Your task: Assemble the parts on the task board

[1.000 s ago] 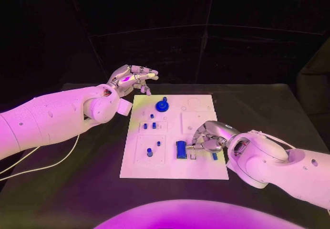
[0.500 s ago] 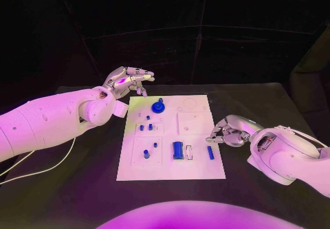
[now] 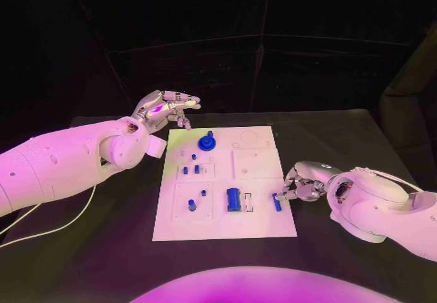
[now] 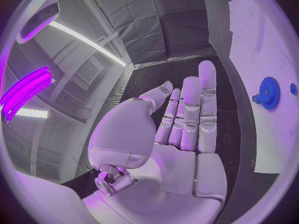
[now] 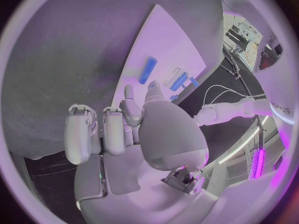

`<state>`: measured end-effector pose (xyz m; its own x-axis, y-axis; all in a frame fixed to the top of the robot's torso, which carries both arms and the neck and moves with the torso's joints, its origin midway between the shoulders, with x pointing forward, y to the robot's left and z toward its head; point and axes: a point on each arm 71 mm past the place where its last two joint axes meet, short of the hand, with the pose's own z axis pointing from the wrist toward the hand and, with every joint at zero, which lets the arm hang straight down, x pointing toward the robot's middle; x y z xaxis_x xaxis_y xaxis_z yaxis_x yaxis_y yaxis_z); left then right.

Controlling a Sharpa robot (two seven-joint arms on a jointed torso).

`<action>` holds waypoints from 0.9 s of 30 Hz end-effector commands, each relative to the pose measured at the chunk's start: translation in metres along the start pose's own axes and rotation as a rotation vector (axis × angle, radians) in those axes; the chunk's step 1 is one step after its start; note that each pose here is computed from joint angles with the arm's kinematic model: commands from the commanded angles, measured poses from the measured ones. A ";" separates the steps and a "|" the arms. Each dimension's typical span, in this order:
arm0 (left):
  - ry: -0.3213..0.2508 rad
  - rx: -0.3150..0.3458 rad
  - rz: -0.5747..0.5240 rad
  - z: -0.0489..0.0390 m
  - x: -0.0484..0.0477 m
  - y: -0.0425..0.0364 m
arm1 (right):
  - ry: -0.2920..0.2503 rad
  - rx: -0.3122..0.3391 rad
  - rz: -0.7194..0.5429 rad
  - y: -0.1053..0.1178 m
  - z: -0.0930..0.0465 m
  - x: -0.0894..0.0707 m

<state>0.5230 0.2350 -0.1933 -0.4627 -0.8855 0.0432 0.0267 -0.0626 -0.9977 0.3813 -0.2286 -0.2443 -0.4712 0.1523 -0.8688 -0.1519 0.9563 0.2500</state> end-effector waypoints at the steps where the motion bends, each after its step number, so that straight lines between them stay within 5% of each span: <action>1: 0.004 0.009 -0.006 0.0003 0.0006 -0.0015 | 0.023 0.021 -0.059 0.001 0.002 0.002; 27: 0.000 0.011 -0.005 -0.0004 -0.0009 -0.0007 | 0.064 -0.013 -0.190 0.020 0.013 0.021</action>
<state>0.5230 0.2362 -0.1945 -0.4605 -0.8866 0.0427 0.0252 -0.0611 -0.9978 0.3835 -0.2011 -0.2523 -0.4599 0.0510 -0.8865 -0.2337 0.9562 0.1763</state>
